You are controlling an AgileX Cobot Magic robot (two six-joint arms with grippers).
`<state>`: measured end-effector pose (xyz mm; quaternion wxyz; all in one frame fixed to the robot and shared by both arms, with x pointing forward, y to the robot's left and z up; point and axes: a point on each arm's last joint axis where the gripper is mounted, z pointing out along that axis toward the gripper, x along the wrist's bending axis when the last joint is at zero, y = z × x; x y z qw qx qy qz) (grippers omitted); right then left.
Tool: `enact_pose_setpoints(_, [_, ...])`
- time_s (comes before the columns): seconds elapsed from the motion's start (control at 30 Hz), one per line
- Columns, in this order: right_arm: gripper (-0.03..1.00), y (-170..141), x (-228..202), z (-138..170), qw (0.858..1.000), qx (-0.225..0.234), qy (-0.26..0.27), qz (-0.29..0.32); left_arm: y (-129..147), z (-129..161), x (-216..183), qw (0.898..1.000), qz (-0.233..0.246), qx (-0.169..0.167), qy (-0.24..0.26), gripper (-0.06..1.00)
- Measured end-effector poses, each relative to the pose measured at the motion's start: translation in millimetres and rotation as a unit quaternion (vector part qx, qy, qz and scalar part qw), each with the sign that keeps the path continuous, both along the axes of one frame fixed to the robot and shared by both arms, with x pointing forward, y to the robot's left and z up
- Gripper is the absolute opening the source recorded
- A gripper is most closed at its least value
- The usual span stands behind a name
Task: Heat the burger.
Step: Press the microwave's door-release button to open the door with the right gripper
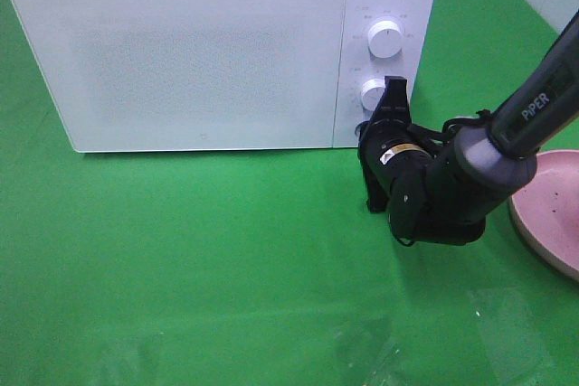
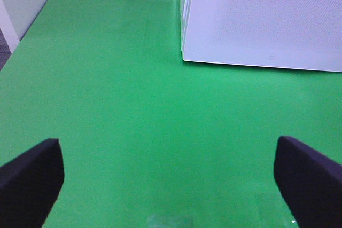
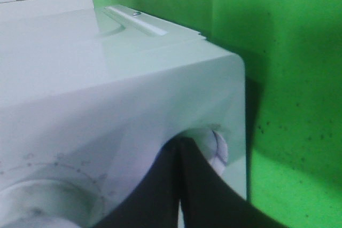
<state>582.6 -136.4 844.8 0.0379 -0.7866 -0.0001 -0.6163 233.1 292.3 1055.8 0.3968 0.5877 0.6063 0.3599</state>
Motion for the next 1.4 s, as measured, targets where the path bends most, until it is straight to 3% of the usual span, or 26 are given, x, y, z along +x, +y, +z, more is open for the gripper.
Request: enact_pose_setpoints(1.4, [0.0, 4.0, 9.5, 0.0, 1.0, -0.002, 0.019, -0.022, 0.0, 0.0, 0.0, 1.0, 0.0, 0.0, 0.0, 0.99])
